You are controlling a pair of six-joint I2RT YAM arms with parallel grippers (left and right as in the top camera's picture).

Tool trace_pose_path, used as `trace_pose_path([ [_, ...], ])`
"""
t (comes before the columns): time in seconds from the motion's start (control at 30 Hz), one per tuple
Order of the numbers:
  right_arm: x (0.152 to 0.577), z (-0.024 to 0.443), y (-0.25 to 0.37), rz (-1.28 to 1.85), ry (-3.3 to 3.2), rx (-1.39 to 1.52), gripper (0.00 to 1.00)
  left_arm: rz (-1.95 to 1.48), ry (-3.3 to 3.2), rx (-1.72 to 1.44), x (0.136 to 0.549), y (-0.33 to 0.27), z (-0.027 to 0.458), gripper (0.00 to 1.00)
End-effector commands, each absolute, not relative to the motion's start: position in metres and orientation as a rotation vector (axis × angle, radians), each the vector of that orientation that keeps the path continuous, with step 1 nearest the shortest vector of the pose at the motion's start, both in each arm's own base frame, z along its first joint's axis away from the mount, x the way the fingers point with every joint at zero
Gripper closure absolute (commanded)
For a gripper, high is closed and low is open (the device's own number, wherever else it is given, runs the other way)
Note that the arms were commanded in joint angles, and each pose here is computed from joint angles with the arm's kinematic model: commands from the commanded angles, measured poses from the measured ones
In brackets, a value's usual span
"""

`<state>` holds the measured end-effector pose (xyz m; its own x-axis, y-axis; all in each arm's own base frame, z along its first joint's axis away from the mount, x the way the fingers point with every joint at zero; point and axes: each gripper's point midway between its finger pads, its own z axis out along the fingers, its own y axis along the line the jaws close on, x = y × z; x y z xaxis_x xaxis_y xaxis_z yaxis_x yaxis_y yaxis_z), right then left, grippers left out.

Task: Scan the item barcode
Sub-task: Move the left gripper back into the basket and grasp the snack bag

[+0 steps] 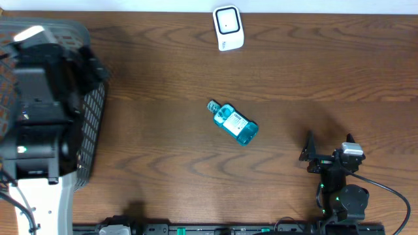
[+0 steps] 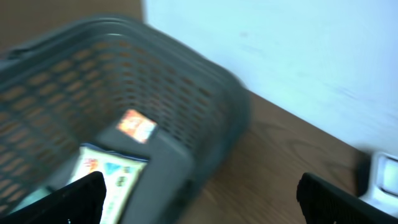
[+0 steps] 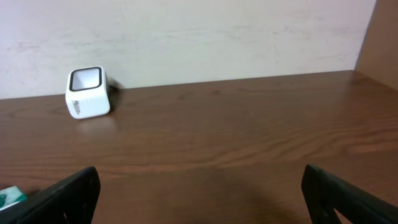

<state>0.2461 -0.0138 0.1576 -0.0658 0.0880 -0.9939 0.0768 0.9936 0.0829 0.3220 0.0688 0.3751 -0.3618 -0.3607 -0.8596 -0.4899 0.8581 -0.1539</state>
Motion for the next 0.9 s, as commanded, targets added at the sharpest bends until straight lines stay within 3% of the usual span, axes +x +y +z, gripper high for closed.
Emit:
trace_pose_path([
  [0.0,0.246,0.157,-0.012,0.014,1.638,0.124,0.01,0.242,1.978,-0.732,0.312,0.106,0.371,0.02],
  [0.17,0.246,0.157,-0.012,0.014,1.638,0.124,0.01,0.279,1.942,-0.944,0.305,0.146,0.357,0.02],
  [0.47,0.246,0.157,-0.012,0.014,1.638,0.124,0.01,0.21,2.112,-1.363,0.296,0.208,0.26,0.02],
  [0.63,0.246,0.157,-0.012,0.014,1.638,0.124,0.01,0.172,2.355,-1.365,0.301,0.206,0.204,0.02],
  [0.87,0.246,0.157,-0.012,0.014,1.638,0.124,0.01,0.199,2.573,-1.235,0.295,0.202,0.165,0.02],
])
